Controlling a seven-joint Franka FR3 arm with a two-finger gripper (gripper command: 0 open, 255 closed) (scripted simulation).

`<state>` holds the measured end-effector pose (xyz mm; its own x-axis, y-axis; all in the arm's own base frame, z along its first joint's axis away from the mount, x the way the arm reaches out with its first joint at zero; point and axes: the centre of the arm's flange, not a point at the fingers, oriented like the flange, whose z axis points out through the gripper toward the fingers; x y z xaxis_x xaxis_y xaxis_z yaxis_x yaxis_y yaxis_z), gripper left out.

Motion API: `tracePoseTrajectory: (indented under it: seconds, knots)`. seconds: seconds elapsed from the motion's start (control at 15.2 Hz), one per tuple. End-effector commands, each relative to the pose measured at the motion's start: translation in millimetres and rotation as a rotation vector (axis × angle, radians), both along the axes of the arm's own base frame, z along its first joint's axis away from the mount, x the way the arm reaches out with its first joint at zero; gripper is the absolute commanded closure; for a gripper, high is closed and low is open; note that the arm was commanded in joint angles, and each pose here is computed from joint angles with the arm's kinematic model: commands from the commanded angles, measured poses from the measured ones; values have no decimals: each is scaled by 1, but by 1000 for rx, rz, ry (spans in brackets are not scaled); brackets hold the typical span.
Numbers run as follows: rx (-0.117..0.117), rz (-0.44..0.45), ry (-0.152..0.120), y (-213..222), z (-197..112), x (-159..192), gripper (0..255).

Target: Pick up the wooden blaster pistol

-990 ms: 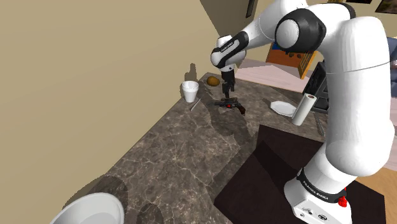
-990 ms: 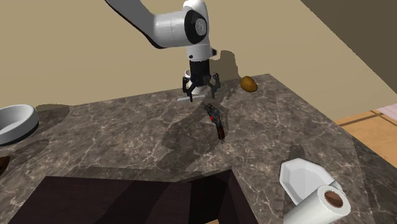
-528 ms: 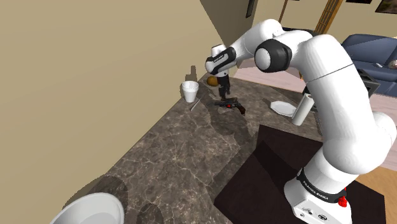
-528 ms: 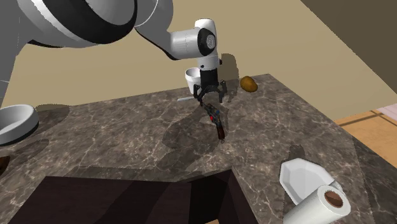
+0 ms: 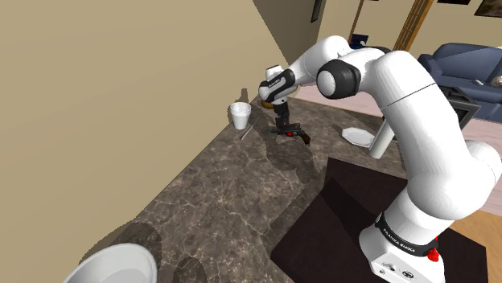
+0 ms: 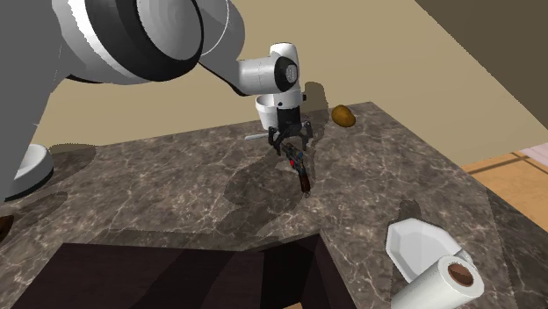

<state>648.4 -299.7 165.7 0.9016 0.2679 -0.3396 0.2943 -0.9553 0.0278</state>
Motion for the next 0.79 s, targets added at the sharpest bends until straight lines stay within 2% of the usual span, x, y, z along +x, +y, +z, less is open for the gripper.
tracePoseTrajectory:
  seconds: [0.0, 0.59, 0.73]
  knots:
    - [0, 0, -1, 0, -2, 0, 255]
    - [0, 0, -1, 0, -1, 0, 255]
    - [0, 0, -1, 0, 9, 0, 255]
